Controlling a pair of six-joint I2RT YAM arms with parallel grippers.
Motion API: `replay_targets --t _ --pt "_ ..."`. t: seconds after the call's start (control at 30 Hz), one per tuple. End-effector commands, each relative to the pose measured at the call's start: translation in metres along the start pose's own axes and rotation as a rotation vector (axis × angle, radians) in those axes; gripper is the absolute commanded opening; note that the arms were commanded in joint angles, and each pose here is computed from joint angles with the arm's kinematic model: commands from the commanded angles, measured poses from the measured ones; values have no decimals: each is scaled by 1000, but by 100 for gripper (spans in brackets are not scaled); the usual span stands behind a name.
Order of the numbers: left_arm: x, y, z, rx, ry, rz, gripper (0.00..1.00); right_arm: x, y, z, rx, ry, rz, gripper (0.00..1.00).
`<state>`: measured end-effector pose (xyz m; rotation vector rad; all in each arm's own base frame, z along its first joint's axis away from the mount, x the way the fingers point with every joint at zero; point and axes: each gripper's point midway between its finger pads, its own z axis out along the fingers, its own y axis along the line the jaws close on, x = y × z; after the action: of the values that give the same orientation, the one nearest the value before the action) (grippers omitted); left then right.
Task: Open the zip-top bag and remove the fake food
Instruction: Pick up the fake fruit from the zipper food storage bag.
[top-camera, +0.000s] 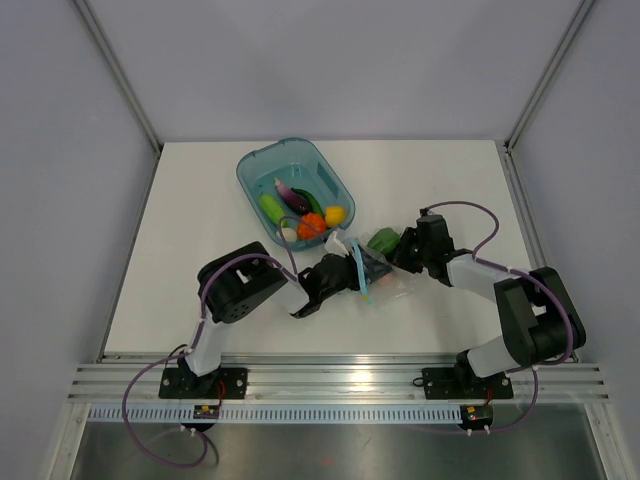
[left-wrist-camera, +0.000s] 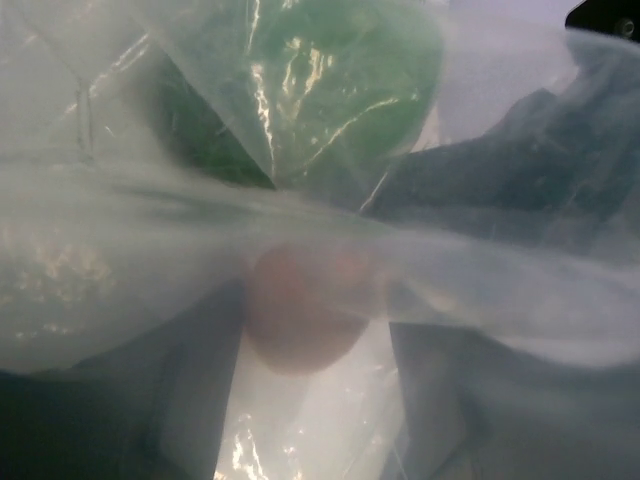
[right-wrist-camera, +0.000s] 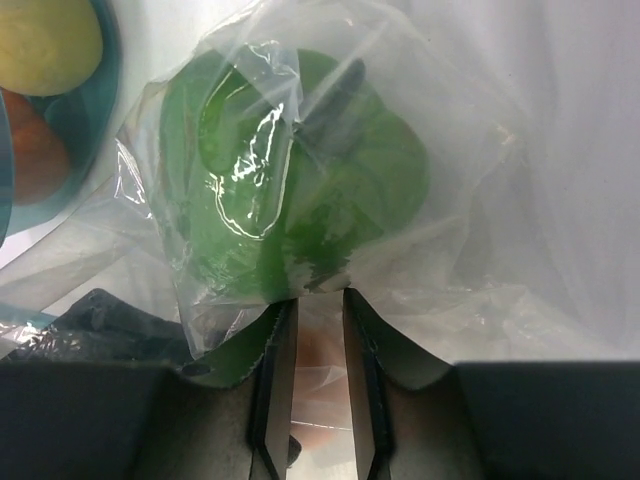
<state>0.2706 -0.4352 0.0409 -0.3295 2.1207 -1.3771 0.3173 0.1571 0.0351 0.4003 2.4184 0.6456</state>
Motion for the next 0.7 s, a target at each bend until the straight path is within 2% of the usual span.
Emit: replay_targets --t 0.0,0.17,0.27,0.53,0.57,0.67 --pt "-1 6 9 -18 -20 42 63 1 22 1 -92 18 -10 31" --pt "0 10 12 -56 -3 61 72 5 24 3 -103 39 -16 31" --pt "0 8 14 -65 0 65 73 6 24 4 -107 48 -21 29" --pt "4 9 14 -55 14 56 54 5 23 5 -99 47 -17 25" --pt "4 9 14 -51 16 56 48 4 22 5 -95 46 -18 24" --pt "5 8 12 -42 17 54 45 1 16 6 -53 36 -10 17"
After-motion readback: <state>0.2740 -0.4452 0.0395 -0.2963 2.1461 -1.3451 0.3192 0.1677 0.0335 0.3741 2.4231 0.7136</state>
